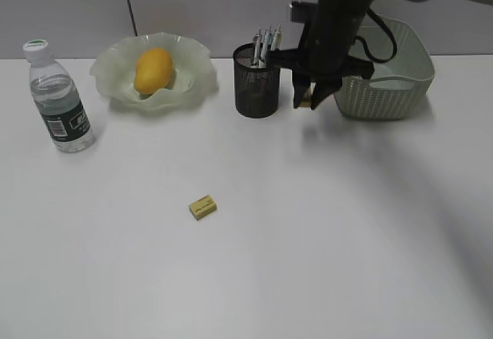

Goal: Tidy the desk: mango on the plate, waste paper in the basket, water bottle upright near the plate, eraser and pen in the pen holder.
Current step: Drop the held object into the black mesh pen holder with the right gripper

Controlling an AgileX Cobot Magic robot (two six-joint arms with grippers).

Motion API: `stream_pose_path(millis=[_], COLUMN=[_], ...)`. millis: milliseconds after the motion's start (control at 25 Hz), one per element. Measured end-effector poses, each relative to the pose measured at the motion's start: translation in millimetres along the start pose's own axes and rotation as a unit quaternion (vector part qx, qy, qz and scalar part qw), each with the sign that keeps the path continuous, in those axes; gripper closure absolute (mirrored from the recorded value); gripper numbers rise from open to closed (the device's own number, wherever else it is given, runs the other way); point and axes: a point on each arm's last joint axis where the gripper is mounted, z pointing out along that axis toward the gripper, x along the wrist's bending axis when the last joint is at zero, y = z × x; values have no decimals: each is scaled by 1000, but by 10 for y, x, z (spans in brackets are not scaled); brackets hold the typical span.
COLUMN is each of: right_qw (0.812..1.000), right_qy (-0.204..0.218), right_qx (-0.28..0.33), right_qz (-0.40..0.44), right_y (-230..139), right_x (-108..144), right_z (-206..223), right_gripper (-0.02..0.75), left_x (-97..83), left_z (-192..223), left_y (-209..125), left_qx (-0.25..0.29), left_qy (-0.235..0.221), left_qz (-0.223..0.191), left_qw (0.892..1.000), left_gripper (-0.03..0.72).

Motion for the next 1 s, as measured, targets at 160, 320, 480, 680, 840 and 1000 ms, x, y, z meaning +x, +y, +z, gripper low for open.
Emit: stream_pose_path(millis=[160,320,480,680,840,1000], right_qw=[997,989,982,976,975,975], right_qy=[37,65,83,94,94,93], right_qx=[-68,-126,-165,-193,-195,-196], right_qz=[-31,-42,-43,-42,-41,-40], right_y=[163,273,339,416,449,462], right_x=[309,454,507,529,531,529], right_z=[-430,-739,-815,-676,-435,-275], right_gripper=[523,523,523,524,524,524], left_x=[0,0,0,0,0,0], left_z=[0,0,0,0,0,0], left_y=[0,0,0,0,0,0], left_qx=[0,0,0,0,0,0], left_qy=[0,0,0,0,0,0], left_qz=[0,0,0,0,0,0], left_qw=[1000,1000,1000,1000,1000,1000], left_gripper=[314,314,314,314,314,314])
